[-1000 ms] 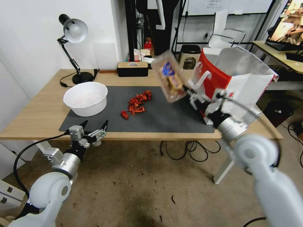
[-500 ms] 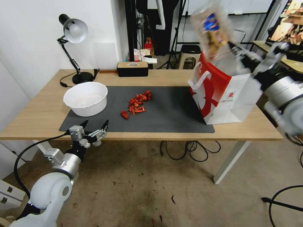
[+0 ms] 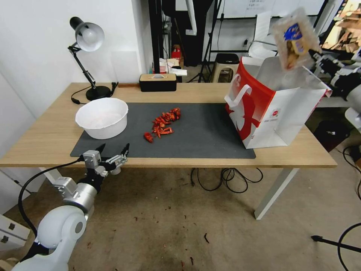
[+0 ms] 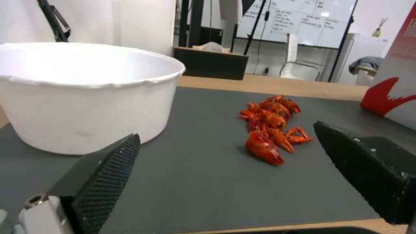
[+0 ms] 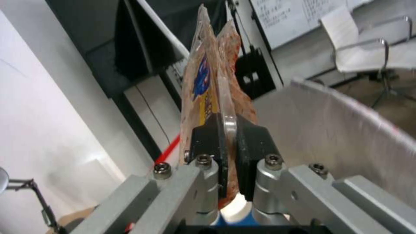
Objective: Close the disposable takeout box, then place it into the delivery bag.
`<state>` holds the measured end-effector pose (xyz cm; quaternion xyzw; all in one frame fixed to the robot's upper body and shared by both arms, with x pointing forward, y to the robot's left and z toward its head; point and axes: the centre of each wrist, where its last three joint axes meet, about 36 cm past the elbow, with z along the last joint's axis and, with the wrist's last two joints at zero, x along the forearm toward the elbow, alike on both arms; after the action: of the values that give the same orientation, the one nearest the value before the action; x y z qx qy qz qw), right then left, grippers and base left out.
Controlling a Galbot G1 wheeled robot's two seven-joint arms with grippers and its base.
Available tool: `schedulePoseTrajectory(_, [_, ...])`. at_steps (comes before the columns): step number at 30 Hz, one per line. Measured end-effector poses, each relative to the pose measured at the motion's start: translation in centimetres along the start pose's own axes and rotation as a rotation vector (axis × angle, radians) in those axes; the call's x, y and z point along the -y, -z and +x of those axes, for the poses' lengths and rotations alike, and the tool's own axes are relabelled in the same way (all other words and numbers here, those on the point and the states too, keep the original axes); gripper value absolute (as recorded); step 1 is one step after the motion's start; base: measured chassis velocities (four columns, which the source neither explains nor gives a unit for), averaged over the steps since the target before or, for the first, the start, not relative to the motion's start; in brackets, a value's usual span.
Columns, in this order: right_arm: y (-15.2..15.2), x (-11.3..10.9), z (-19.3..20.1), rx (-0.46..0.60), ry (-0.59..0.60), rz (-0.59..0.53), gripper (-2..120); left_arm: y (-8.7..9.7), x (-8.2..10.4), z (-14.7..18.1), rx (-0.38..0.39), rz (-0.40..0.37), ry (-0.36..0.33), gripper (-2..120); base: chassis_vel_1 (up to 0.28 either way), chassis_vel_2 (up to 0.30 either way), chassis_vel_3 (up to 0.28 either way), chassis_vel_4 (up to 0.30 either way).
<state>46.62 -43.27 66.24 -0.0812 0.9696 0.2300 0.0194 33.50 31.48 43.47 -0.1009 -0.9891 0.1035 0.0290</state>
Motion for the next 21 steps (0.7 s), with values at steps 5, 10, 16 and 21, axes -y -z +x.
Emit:
schedulePoseTrajectory(5, [-1.1,0.2,0.1,-0.063,-0.023,-0.013,3,-0.3,0.1,0.2,-0.005,0.002,0.002,100,0.000,0.000,0.000,0.000])
schedulePoseTrajectory(10, [-1.4,0.2,0.3,-0.079,-0.034,-0.016,14,-0.5,0.4,0.3,-0.014,0.004,-0.005,100,0.000,0.000,0.000,0.000])
schedulePoseTrajectory(16, [-1.6,0.0,0.4,-0.076,-0.031,-0.019,39,-0.5,0.8,0.3,-0.011,0.007,-0.012,100,0.000,0.000,0.000,0.000])
schedulePoseTrajectory(21, [-1.6,-0.4,0.5,-0.068,-0.016,-0.016,60,-0.4,0.6,0.3,-0.010,0.002,-0.009,100,0.000,0.000,0.000,0.000])
